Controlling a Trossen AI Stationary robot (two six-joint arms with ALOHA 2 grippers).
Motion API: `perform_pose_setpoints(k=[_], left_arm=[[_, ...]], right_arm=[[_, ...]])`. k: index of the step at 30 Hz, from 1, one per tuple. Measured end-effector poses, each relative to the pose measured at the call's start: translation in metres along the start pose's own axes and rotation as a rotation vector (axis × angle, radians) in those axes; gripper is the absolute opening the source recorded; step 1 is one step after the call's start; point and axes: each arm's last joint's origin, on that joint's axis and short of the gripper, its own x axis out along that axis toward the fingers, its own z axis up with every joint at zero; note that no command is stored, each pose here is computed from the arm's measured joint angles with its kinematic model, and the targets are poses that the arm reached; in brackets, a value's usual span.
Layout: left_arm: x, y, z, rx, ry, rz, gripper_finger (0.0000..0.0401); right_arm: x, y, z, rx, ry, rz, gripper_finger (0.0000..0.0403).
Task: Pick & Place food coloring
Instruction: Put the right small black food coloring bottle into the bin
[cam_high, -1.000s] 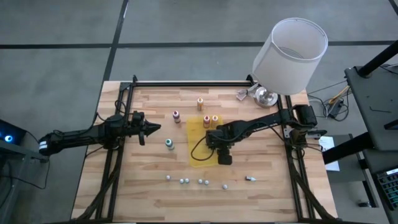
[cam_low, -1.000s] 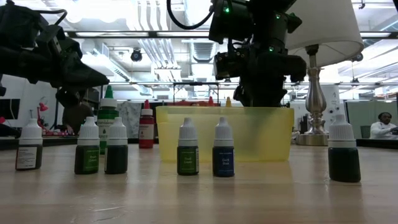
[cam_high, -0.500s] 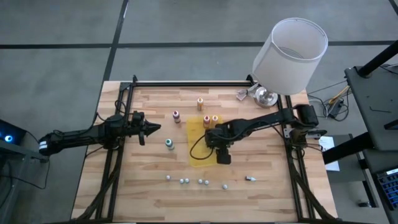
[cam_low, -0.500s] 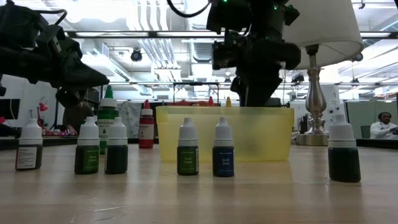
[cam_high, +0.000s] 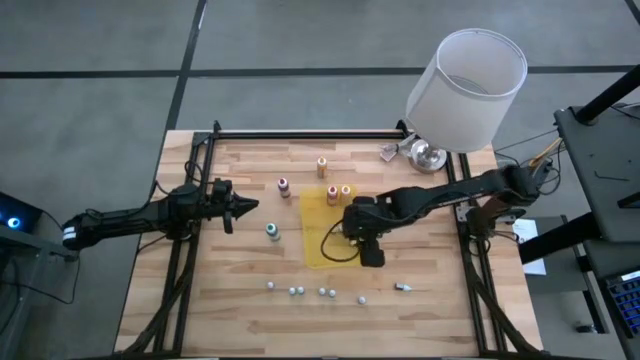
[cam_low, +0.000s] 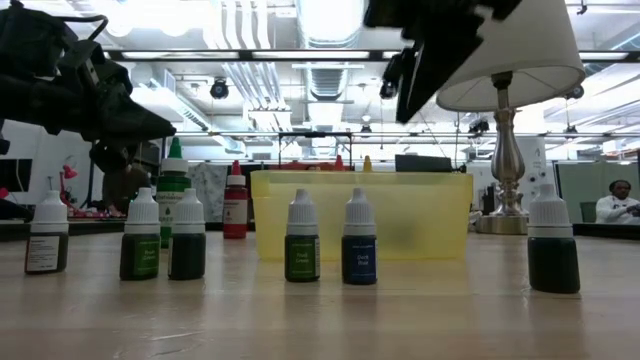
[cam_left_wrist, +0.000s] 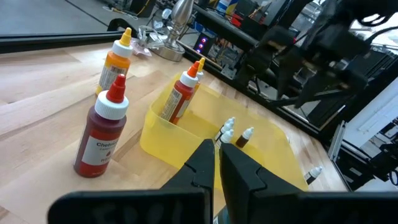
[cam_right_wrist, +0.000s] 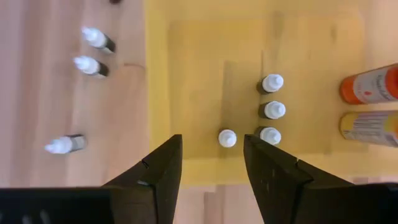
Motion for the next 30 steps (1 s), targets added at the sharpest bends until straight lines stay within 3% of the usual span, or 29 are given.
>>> perform_pose_setpoints(k=[14,30], left_arm=[[0.0,0.0,0.0,0.0,0.0,0.0,0.0],[0.0,0.0,0.0,0.0,0.0,0.0,0.0]], right_arm=[[-0.054,0.046,-0.02,-0.044,-0.091,0.089,0.0164],[-0.06,0.073,-0.071,0.03,-0.048,0.158,0.0164]])
